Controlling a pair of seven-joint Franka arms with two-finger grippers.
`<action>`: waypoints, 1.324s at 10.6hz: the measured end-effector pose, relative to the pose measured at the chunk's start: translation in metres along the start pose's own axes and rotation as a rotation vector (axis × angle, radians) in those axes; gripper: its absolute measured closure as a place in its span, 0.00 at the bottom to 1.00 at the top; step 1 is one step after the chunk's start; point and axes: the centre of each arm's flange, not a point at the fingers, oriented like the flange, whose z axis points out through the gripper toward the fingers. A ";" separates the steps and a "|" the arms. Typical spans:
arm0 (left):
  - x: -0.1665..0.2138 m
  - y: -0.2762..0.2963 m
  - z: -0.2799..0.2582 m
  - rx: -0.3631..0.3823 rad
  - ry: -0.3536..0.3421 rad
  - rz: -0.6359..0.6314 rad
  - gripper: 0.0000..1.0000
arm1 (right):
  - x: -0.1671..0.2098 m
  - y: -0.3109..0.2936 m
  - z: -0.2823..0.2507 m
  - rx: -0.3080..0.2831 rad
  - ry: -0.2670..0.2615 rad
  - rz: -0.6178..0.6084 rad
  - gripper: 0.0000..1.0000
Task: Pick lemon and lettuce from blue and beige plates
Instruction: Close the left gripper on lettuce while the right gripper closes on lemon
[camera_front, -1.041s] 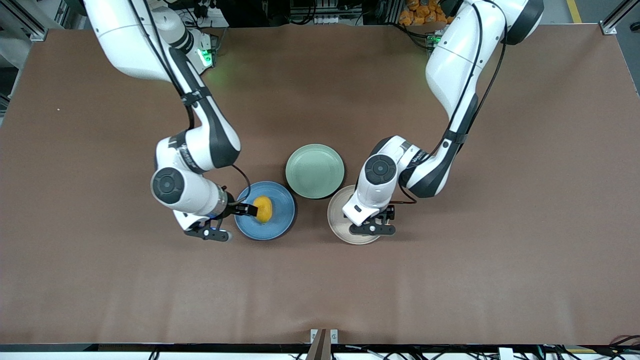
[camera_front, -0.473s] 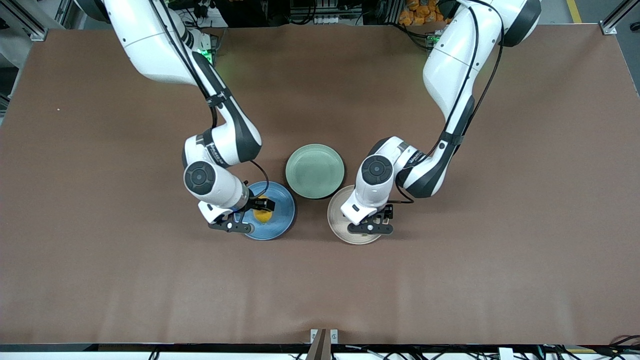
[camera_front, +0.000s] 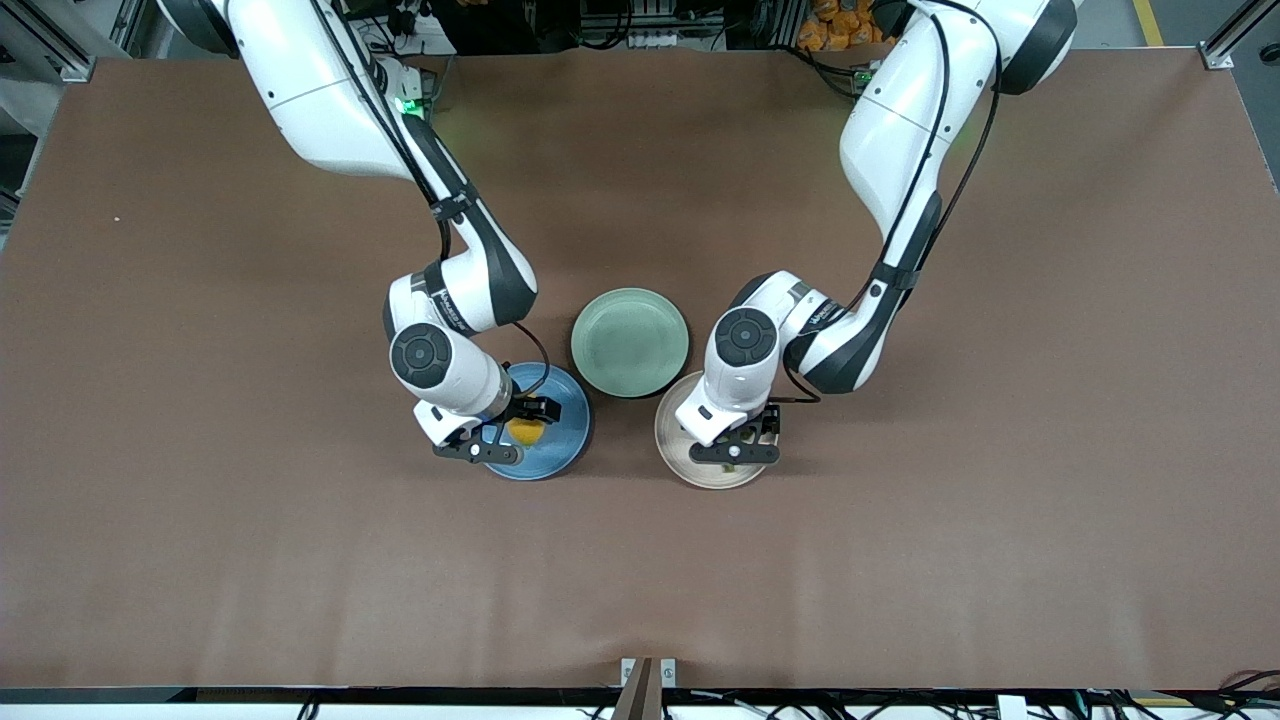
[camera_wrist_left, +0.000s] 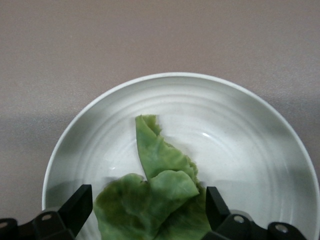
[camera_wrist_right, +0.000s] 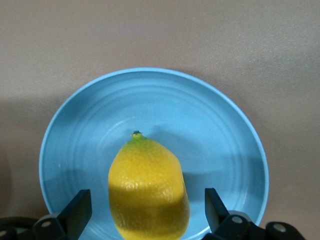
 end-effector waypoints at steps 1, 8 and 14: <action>0.000 0.000 0.000 0.000 0.000 0.000 0.00 | 0.000 0.000 0.005 0.001 0.007 -0.001 0.00; -0.004 0.012 -0.001 -0.009 0.008 -0.078 0.70 | 0.001 -0.001 0.013 0.000 0.016 0.001 0.37; 0.011 0.004 -0.035 -0.009 0.034 -0.100 0.95 | 0.014 0.006 -0.014 -0.041 -0.031 0.028 0.37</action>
